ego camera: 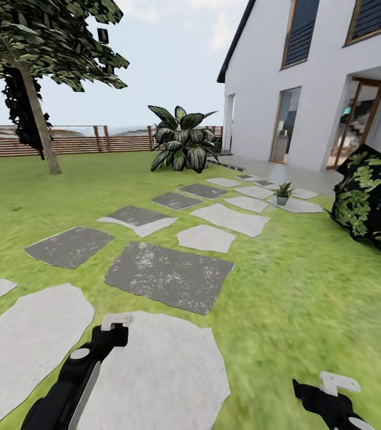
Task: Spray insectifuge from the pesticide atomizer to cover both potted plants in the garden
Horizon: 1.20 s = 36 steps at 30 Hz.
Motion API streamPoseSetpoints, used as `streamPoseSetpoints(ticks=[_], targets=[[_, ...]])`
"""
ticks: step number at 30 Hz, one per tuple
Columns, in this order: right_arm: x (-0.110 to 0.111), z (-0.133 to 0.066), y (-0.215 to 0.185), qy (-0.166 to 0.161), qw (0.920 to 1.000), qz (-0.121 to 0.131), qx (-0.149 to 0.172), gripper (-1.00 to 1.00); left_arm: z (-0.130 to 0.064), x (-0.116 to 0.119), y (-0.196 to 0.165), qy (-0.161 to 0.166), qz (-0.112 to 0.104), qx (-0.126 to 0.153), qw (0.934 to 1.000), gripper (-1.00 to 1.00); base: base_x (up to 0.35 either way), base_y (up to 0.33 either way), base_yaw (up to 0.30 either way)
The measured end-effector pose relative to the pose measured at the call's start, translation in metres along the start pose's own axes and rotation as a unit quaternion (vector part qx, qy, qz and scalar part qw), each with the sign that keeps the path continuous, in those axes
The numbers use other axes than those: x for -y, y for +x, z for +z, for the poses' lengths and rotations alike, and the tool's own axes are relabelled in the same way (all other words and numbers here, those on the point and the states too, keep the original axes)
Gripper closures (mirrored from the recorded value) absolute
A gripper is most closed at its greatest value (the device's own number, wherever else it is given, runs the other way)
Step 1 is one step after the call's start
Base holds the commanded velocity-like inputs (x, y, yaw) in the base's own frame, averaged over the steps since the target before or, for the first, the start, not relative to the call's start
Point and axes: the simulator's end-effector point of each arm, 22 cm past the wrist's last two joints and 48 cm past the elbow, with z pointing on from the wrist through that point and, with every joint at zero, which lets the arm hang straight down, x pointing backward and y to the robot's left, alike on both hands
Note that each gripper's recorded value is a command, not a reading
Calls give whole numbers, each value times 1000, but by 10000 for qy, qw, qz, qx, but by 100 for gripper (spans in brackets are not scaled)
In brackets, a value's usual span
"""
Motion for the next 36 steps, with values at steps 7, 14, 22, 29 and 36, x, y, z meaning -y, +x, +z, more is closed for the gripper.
streamPoseSetpoints(ticks=[7,14,22,29,36], targets=[[1,0,0,2,10000,1,2,-100,0,0,0,0,0,0,10000,100,336,0,0],[1,0,0,3,10000,5,5,-100,0,0,0,0,0,0,10000,100,336,0,0],[1,0,0,-2,10000,9,7,-100,0,0,0,0,0,1,10000,100,336,0,0],[1,0,0,-4,10000,15,3,-100,0,0,0,1,-2,0,10000,100,336,0,0],[0,0,0,-8,10000,14,-2,-100,0,0,0,0,0,0,10000,100,336,0,0]])
